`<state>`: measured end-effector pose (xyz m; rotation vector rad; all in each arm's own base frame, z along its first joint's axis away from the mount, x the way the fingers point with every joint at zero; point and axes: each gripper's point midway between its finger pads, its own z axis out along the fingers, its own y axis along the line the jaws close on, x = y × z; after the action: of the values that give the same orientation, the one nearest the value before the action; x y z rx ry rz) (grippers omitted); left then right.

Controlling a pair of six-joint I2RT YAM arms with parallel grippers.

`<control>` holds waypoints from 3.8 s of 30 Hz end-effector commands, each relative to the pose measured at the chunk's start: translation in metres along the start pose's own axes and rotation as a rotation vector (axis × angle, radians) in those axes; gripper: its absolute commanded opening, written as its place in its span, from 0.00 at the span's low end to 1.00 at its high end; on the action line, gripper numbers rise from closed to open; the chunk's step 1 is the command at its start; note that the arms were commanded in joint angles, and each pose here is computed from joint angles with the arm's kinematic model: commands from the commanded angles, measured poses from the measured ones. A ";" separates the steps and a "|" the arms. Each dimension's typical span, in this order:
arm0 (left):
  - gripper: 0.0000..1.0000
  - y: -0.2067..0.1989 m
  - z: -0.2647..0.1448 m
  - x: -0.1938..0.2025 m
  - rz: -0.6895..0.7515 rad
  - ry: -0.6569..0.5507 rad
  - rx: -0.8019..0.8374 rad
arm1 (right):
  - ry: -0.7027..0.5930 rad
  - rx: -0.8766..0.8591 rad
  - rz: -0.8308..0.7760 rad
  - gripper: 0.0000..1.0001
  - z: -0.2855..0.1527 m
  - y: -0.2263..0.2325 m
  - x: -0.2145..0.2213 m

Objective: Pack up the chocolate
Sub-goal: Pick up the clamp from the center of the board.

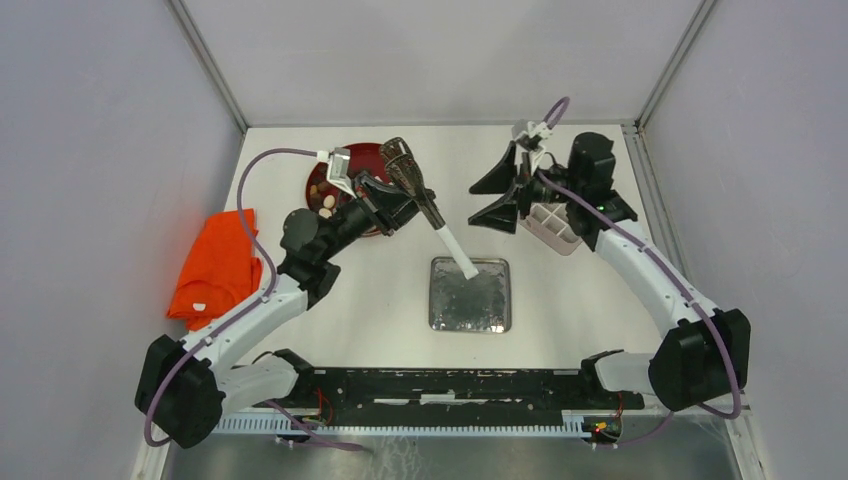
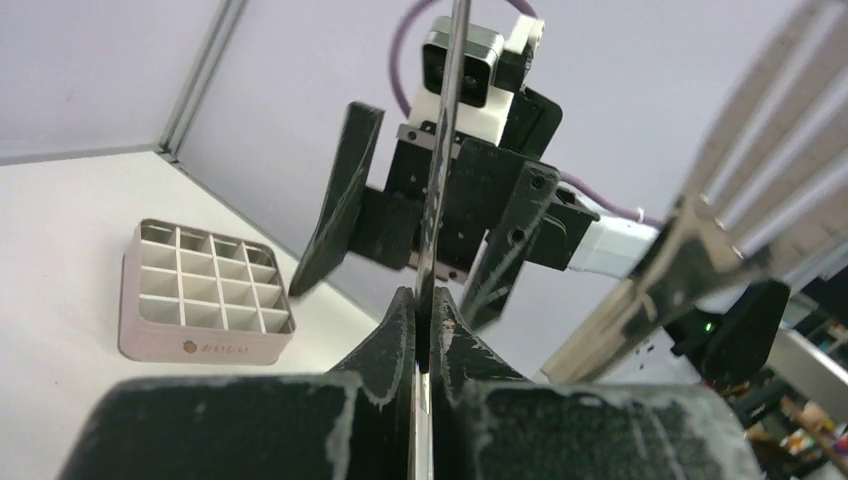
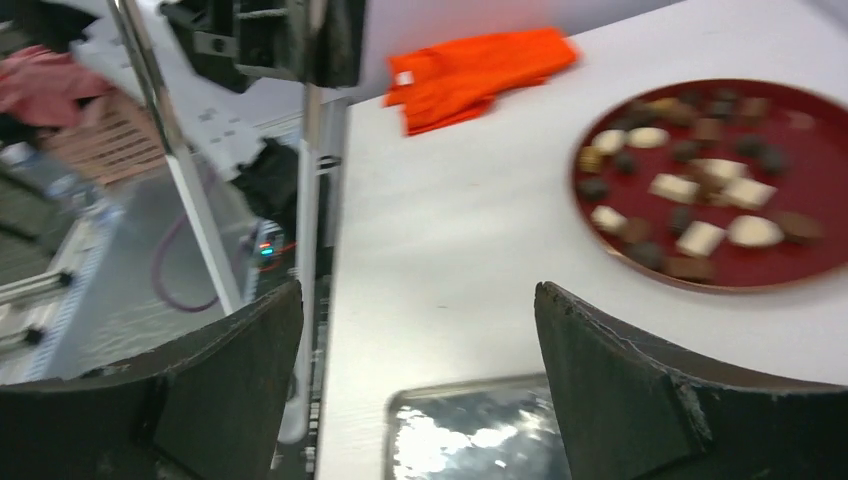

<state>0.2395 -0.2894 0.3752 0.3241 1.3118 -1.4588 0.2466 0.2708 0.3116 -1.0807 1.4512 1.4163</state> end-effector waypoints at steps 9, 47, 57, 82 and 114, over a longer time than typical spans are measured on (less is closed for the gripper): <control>0.02 -0.019 -0.003 -0.048 -0.113 -0.207 0.209 | -0.184 -0.019 -0.026 0.98 -0.024 0.034 -0.067; 0.02 -0.027 0.035 -0.065 -0.200 -0.302 0.423 | -0.092 -0.010 0.060 0.98 0.025 0.035 -0.061; 0.02 -0.020 0.033 -0.072 -0.233 -0.376 0.435 | -0.132 -0.075 0.113 0.83 0.032 0.050 -0.052; 0.02 -0.013 0.035 -0.065 -0.258 -0.363 0.430 | -0.138 -0.125 0.121 0.63 0.031 0.058 -0.054; 0.02 -0.010 0.033 -0.064 -0.279 -0.370 0.413 | -0.131 -0.115 0.143 0.58 0.033 0.052 -0.047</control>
<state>0.2896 -0.3089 0.4074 0.0852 1.0184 -1.9207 0.2263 0.3050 0.3585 -0.8397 1.5073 1.6569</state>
